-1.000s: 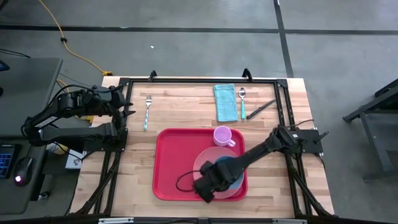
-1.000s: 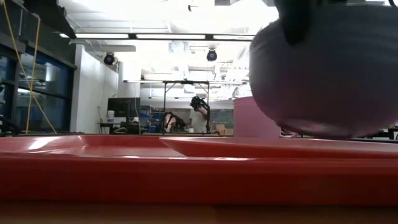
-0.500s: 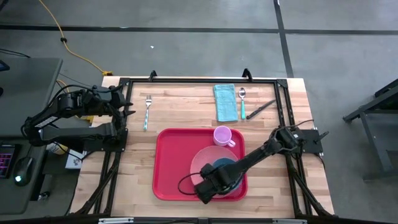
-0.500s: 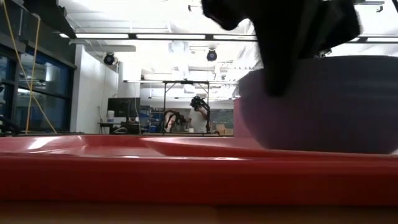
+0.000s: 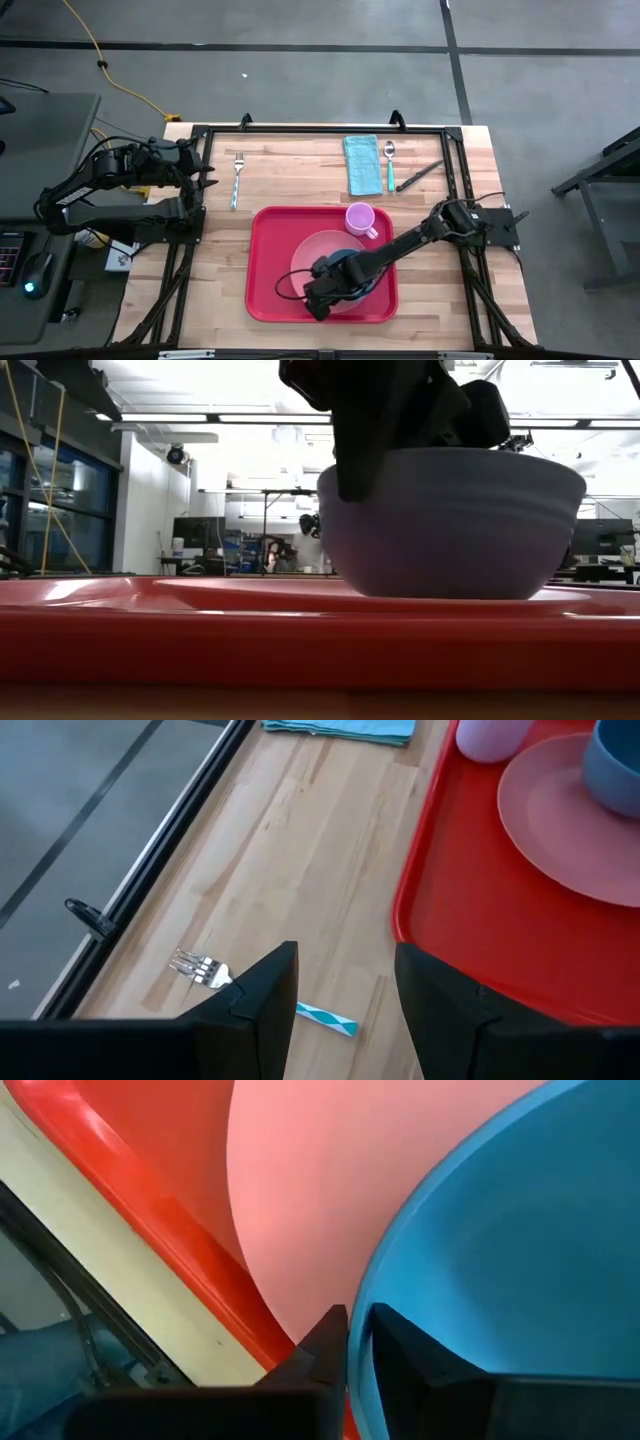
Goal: Set up tray
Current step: Put the blue bowl on the pink plate on the red serving tray, then adjust the pink plate on the red serving tray
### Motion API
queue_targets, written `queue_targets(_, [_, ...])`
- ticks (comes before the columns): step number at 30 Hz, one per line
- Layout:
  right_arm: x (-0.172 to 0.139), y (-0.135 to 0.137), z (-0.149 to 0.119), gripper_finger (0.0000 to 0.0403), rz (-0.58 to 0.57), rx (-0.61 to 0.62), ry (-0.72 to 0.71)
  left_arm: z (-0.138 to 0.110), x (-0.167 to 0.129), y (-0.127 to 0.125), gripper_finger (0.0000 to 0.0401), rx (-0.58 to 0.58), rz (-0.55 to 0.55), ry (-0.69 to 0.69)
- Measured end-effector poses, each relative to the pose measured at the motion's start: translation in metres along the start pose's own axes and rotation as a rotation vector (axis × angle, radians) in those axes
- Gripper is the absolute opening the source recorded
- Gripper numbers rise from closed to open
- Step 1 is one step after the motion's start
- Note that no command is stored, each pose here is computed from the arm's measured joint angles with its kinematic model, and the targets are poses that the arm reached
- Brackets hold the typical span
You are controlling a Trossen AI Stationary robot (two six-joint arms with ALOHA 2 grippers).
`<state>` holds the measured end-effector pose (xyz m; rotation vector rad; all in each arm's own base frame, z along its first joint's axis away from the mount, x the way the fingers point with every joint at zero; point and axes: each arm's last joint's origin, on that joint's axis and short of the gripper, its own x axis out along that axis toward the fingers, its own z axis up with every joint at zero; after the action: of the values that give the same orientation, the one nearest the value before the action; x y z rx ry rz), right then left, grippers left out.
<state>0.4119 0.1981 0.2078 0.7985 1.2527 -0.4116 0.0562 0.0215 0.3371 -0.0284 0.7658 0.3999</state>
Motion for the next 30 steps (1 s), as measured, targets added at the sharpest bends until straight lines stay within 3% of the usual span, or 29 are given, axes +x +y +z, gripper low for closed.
queue_targets(11, [-0.001, -0.005, -0.004, 0.0094, -0.039, 0.007, 0.084, 0.000, 0.000, 0.000, 0.0200, 0.033, -0.002, 0.000])
queue_targets(19, [-0.007, -0.004, 0.000, 0.0125, 0.005, 0.006, 0.110, 0.000, 0.000, 0.000, 0.0200, 0.035, -0.003, 0.000])
queue_targets(30, [-0.049, -0.004, 0.002, 0.0140, 0.056, 0.010, 0.000, 0.000, 0.000, 0.000, 0.0200, 0.036, -0.003, 0.000])
